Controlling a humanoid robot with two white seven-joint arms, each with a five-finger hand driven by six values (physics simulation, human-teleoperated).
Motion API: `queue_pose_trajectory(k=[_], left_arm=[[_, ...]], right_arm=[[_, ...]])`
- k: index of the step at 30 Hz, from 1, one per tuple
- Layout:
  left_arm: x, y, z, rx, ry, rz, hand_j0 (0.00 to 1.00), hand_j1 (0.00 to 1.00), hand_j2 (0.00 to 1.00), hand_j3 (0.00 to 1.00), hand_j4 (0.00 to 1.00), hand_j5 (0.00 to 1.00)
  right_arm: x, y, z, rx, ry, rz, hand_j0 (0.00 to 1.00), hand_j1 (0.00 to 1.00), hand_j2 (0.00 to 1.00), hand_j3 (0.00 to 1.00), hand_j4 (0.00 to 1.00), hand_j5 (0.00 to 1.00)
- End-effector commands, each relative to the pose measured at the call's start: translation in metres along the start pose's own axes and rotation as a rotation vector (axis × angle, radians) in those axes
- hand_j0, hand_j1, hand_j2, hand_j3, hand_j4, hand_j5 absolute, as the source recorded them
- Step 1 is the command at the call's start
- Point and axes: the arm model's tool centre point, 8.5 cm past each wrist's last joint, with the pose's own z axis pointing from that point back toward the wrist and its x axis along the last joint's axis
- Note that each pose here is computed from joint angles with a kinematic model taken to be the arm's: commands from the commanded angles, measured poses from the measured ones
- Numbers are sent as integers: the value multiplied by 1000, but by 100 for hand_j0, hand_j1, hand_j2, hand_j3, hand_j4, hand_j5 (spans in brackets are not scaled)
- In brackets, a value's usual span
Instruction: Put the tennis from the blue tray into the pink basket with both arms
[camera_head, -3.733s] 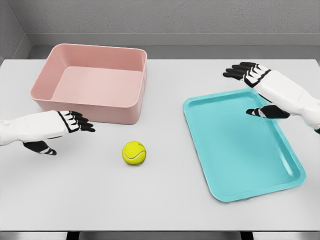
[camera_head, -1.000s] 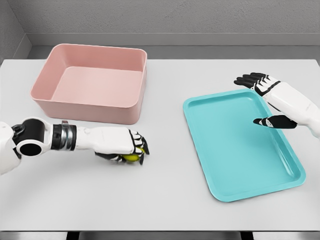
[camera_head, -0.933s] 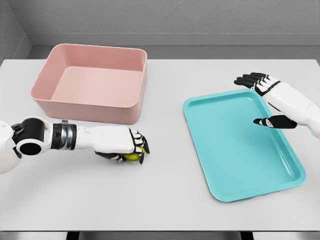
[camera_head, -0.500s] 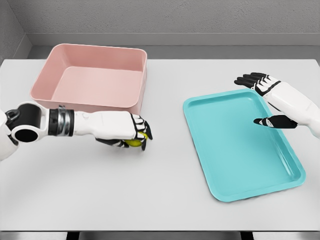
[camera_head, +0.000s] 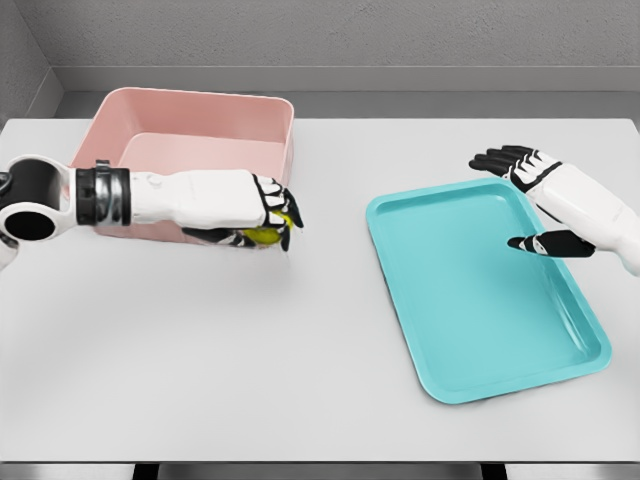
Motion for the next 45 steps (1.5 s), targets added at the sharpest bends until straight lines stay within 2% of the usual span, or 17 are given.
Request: queue_pose_trajectory(k=[1,12,18,22,24,25,26,34,37,41,45], left_arm=[[-9,-1,5,11,26,26,57,57,57,57,57,57],[-62,15,37,51,195,61,58,58,58,58,58,58],[-88,14,41,66,265,101,60,60,60,60,60,60],[-102,13,47,71,310,123,67,67,67,67,67,67],[-106,12,50,69,326,128,77,77,77,77,77,77],[-107,11,51,73,331,132,92,92,92,92,92,92],[-107,12,51,76,330,131,100,100,100,100,100,100],[-108,24,57,121,336,126,100,100,100,100,100,100],[-109,20,64,113,347,128,100,100,100,100,100,100],[-117,17,108,106,437,128,100,100,100,100,100,100],[-119,17,128,108,474,127,100,100,100,100,100,100]], right_arm=[[0,-1,0,-5,-1,-6,100,100,100,100,100,100],[0,-1,0,-5,-1,-6,100,100,100,100,100,100],[0,0,0,-4,0,-7,100,100,100,100,100,100],[0,0,0,-4,0,-7,100,100,100,100,100,100],[0,-1,0,-5,-1,-6,100,100,100,100,100,100],[0,0,0,-4,0,-7,100,100,100,100,100,100],[0,0,0,-4,0,-7,100,100,100,100,100,100],[0,0,1,-3,1,-8,100,100,100,100,100,100],[0,0,1,-3,1,-8,100,100,100,100,100,100],[-1,-1,1,-3,2,-6,100,100,100,100,100,100],[-1,0,2,0,5,-8,100,100,100,100,100,100]])
